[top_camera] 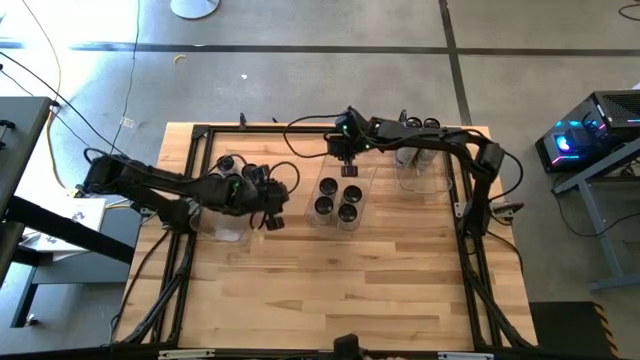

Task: Sort soda cans
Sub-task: Move the bottom transparent bin to the top center of the table

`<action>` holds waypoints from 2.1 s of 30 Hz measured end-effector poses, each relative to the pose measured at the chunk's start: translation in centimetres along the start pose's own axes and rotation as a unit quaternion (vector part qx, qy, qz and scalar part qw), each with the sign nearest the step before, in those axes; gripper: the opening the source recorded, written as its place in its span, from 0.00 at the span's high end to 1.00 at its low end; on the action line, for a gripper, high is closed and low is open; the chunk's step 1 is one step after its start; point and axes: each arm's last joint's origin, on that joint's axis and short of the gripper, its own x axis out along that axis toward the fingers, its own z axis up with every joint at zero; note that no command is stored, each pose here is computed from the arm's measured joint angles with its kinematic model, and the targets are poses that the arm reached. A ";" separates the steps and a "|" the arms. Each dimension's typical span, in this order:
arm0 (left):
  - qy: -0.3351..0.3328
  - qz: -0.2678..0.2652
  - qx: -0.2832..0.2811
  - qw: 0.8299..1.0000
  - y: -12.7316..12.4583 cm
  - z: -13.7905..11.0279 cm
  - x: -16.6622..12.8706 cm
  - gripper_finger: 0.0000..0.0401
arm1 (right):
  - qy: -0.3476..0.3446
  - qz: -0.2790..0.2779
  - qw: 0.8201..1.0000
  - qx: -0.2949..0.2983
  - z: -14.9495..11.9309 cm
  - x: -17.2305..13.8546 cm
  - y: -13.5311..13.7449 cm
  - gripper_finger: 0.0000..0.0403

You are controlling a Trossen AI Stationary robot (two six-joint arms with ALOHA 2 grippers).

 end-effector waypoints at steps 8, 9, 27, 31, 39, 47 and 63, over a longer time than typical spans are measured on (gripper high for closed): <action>0.007 -0.015 -0.019 1.000 1.2 0.0 0.8 0.66 | -0.012 0.012 1.000 -0.016 -0.6 1.7 -0.3 0.92; 0.008 -0.016 -0.021 1.000 1.3 0.0 0.9 0.66 | -0.011 0.015 1.000 -0.016 -0.7 1.9 -0.2 0.92; 0.015 -0.036 -0.035 0.999 1.2 -0.1 0.8 0.66 | -0.022 0.002 1.000 -0.013 0.2 1.4 -0.8 0.54; 0.025 -0.035 -0.034 0.998 1.1 -0.3 0.8 0.66 | -0.006 -0.016 1.000 -0.007 1.3 0.1 -1.6 0.52; 0.016 -0.035 -0.064 0.997 0.3 -2.9 2.1 0.66 | 0.013 -0.127 0.991 0.032 4.3 -6.5 -3.8 0.52; -0.008 -0.037 -0.055 0.998 -0.3 -2.9 1.7 0.66 | -0.052 -0.166 0.979 0.103 7.1 -18.1 0.5 0.62; -0.193 -0.109 -0.043 0.974 -1.4 1.4 -1.0 0.66 | -0.089 0.001 0.979 0.186 10.3 -22.4 24.9 0.99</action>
